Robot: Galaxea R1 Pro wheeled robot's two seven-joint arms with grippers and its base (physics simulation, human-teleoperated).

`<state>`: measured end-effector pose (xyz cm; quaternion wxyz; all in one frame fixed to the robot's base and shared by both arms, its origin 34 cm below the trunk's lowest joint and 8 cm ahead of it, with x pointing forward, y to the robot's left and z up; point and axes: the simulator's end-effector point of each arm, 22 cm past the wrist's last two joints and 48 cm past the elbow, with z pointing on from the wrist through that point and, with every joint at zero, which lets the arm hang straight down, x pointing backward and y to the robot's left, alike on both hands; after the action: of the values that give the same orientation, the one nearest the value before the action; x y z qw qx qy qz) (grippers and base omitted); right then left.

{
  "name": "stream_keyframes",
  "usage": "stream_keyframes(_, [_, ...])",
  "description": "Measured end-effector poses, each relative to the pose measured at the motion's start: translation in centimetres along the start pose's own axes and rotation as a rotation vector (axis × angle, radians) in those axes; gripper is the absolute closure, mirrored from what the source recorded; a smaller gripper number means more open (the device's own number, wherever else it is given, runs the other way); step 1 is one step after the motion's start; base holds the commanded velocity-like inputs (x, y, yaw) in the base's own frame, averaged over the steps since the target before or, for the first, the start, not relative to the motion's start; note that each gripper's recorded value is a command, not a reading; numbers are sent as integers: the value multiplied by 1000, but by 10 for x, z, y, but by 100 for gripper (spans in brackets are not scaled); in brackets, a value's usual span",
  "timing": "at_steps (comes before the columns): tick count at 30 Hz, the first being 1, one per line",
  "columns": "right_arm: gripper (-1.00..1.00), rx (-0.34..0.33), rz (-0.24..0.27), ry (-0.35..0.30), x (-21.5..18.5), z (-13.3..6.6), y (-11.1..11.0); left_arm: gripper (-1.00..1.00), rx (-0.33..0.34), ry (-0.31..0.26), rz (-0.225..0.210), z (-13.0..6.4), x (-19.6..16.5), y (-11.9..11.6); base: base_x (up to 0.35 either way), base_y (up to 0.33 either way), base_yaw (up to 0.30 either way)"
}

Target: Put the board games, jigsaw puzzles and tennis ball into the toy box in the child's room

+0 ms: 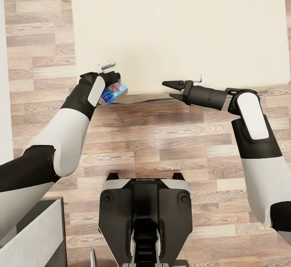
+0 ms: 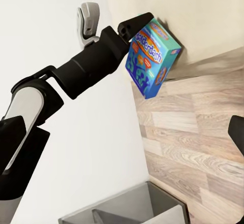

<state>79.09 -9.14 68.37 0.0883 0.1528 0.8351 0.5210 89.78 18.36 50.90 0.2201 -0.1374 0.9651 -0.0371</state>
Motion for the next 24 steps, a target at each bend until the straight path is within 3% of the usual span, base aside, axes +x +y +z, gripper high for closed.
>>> stream_keyframes(16, [-100, 0, 0, 1, 0, 0, 0, -100, -1, -7, -6, -1, -3, 1, 0, 0, 0])
stream_keyframes(24, [-100, 1, -1, 1, 0, 0, 0, -100, 8, -69, -16, -11, -34, -1, 0, 0, 0])
